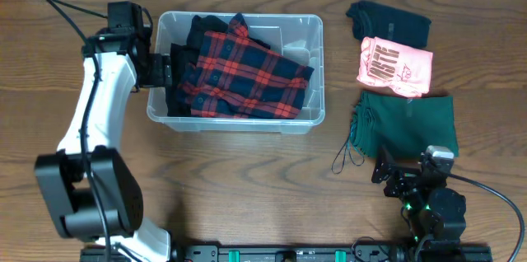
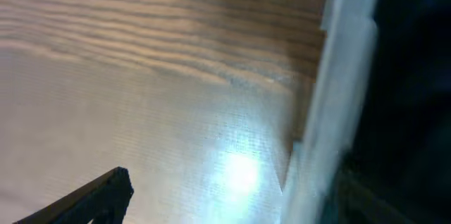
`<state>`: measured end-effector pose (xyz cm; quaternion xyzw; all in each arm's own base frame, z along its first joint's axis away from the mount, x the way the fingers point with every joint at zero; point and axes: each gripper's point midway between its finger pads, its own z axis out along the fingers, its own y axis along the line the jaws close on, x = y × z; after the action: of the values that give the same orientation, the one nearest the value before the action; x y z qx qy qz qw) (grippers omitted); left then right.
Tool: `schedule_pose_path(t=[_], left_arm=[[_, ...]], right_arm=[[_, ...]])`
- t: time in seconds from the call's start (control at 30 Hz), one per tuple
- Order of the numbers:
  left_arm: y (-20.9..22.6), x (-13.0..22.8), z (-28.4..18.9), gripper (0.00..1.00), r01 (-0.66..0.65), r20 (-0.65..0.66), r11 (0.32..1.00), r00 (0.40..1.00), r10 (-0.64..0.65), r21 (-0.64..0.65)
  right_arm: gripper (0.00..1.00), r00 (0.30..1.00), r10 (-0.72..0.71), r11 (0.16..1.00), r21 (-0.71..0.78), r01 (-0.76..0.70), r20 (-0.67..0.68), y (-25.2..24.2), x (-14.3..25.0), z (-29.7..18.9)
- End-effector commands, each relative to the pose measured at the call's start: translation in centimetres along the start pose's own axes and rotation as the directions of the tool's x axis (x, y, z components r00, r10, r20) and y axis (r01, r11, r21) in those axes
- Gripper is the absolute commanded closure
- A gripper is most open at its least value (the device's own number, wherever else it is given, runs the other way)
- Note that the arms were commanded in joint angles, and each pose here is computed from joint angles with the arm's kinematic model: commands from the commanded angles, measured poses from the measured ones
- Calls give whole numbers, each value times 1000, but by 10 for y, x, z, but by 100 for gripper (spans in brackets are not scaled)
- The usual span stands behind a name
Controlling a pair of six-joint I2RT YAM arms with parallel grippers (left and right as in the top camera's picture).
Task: Pack container
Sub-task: 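Withdraw the left arm and raise the right gripper toward the pink shirt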
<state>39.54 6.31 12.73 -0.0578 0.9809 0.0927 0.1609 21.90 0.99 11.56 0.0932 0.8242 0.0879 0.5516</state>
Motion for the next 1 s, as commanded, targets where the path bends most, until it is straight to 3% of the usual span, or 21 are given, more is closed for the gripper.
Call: schedule_pose_path(t=[0.0, 0.23, 0.43, 0.63, 0.8, 0.97], left_arm=[[18, -31, -87, 5, 106, 215, 994, 971, -104, 1], [48, 0, -184, 4, 257, 366, 965, 895, -256, 46], [76, 38, -224, 2, 369, 416, 928, 837, -355, 49], [86, 60, -241, 2, 400, 436, 916, 817, -377, 42], [86, 61, -243, 2, 400, 444, 915, 813, -377, 45], [86, 60, -242, 2, 400, 440, 915, 815, -377, 44]], right_arm=[[1, 988, -156, 988, 14, 156, -8, -2, 2, 0], [1, 989, -147, 989, 5, 147, -5, -1, 1, 0], [1, 997, 29, 991, -131, -20, 66, 25, -19, -2], [1, 984, 58, 976, -217, -20, 167, 43, -53, -7], [1, 995, 54, 982, -187, -37, 85, 47, -69, -3], [1, 992, 10, 996, -91, -22, -129, 45, -83, 19]])
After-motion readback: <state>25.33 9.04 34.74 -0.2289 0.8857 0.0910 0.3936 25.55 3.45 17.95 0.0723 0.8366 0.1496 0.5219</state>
